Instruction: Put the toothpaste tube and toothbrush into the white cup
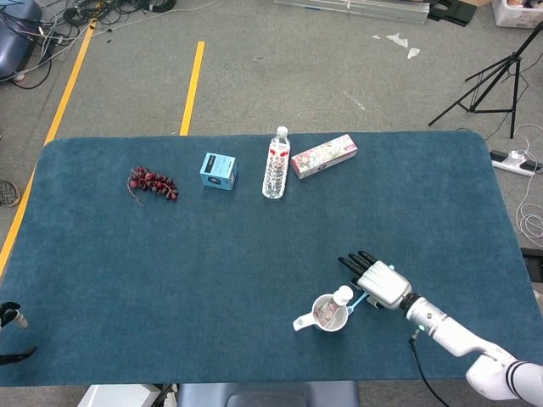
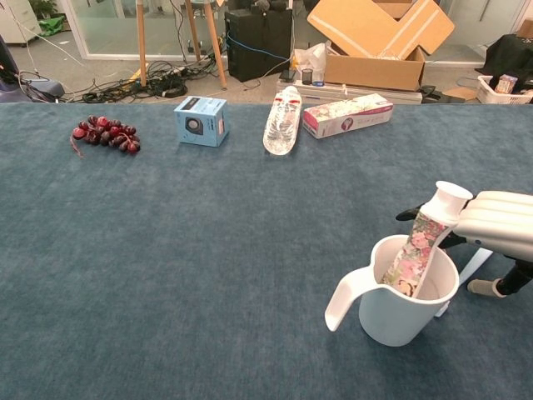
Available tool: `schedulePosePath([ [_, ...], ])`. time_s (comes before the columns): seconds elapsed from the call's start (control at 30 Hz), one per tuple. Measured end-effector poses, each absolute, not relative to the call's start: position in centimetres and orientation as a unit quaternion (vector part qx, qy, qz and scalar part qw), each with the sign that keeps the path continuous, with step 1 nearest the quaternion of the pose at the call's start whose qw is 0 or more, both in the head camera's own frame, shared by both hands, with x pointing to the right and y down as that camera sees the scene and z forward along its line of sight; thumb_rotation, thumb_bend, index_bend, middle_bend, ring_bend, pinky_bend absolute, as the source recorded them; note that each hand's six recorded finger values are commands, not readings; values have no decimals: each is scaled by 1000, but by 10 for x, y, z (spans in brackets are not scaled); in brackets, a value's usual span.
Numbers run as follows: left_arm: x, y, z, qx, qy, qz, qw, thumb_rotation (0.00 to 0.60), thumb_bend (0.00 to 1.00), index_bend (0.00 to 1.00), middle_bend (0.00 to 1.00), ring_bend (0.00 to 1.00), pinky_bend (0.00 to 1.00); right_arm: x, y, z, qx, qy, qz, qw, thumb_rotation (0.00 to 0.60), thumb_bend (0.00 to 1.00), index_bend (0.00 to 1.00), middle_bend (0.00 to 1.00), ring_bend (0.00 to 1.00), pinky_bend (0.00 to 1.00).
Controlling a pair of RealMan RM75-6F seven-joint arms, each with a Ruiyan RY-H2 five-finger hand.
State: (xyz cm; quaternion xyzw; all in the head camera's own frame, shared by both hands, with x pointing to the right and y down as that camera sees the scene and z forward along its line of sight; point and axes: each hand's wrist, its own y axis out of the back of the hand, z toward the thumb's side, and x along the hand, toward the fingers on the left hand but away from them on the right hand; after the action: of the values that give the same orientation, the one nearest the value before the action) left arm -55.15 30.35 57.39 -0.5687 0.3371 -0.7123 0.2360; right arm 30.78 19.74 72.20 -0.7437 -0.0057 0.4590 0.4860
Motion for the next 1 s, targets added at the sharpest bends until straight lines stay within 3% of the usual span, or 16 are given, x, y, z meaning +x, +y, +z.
schedulePosePath([
  [1.0,-551,304,575,-568,335,-713,236,600,0,490,268,206,293,317,195,720,-741,-24,468,481,600,213,591,0,0,111],
])
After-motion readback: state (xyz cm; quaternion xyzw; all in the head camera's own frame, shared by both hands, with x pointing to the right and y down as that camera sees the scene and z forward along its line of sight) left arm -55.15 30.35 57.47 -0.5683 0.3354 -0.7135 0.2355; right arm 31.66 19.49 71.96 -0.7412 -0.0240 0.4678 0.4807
